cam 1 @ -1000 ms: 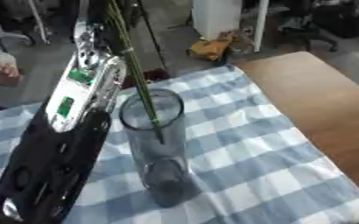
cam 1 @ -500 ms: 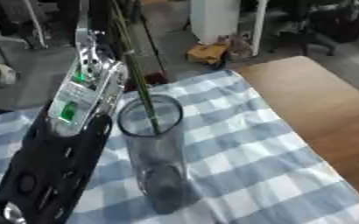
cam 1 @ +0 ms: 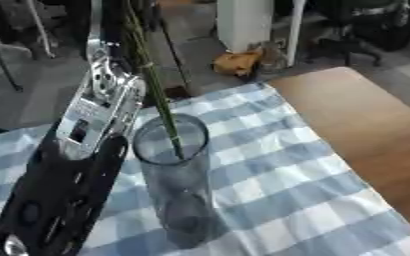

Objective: Arrange flowers into the vase.

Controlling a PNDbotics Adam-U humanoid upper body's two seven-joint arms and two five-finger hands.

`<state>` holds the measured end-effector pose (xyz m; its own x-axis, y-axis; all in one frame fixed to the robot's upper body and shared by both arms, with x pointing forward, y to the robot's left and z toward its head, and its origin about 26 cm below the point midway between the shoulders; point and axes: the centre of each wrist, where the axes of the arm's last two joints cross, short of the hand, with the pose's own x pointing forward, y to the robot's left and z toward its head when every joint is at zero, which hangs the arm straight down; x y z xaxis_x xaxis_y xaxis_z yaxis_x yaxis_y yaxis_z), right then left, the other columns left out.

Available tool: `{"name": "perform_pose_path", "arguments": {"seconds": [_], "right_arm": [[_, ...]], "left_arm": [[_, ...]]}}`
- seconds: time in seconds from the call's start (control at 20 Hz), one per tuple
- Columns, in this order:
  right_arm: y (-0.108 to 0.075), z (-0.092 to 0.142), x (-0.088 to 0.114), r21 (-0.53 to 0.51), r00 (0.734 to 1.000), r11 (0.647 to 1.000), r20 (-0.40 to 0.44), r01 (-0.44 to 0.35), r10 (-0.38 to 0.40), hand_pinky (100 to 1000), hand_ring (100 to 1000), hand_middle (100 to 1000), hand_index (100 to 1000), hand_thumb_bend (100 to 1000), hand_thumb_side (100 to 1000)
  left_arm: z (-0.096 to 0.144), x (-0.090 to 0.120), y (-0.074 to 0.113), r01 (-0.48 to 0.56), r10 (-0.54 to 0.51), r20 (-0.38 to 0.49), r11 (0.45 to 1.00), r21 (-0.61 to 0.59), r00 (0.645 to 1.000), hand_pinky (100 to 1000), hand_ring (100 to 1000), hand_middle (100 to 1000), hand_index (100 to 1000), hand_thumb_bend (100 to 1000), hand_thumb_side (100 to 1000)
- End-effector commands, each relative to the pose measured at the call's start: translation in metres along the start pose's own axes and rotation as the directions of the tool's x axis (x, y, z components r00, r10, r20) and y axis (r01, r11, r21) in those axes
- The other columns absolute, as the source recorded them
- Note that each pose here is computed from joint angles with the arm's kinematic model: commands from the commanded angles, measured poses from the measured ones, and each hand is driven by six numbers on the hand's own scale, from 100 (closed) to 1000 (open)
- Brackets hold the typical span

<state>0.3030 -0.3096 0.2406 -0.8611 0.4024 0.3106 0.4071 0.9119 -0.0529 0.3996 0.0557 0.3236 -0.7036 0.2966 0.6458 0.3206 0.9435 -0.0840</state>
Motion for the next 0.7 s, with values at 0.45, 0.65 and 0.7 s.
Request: {"name": "perform_pose_path", "arguments": {"seconds": [0.45, 0.65, 0.7], "right_arm": [[-0.0025, -0.0083, 0.005, -0.016, 1.0, 1.0, 0.029, -0.008, 0.009, 822, 817, 538, 812, 100, 718], [-0.0024, -0.0084, 0.005, -0.018, 1.0, 1.0, 0.029, -0.009, 0.009, 823, 818, 538, 813, 100, 718], [-0.0024, -0.0085, 0.005, -0.019, 1.0, 1.0, 0.029, -0.009, 0.01, 823, 818, 538, 813, 100, 718]], "left_arm": [[0.0007, 0.0057, 0.0042, -0.002, 0.003, 0.031, 0.999, -0.049, 1.0, 100, 100, 100, 100, 100, 790], [0.0028, 0.0028, 0.0052, -0.016, 0.018, 0.038, 0.998, -0.055, 0.999, 100, 100, 100, 100, 100, 789], [0.0034, 0.002, 0.0053, -0.023, 0.025, 0.041, 0.998, -0.057, 0.999, 100, 100, 100, 100, 100, 789]]}}
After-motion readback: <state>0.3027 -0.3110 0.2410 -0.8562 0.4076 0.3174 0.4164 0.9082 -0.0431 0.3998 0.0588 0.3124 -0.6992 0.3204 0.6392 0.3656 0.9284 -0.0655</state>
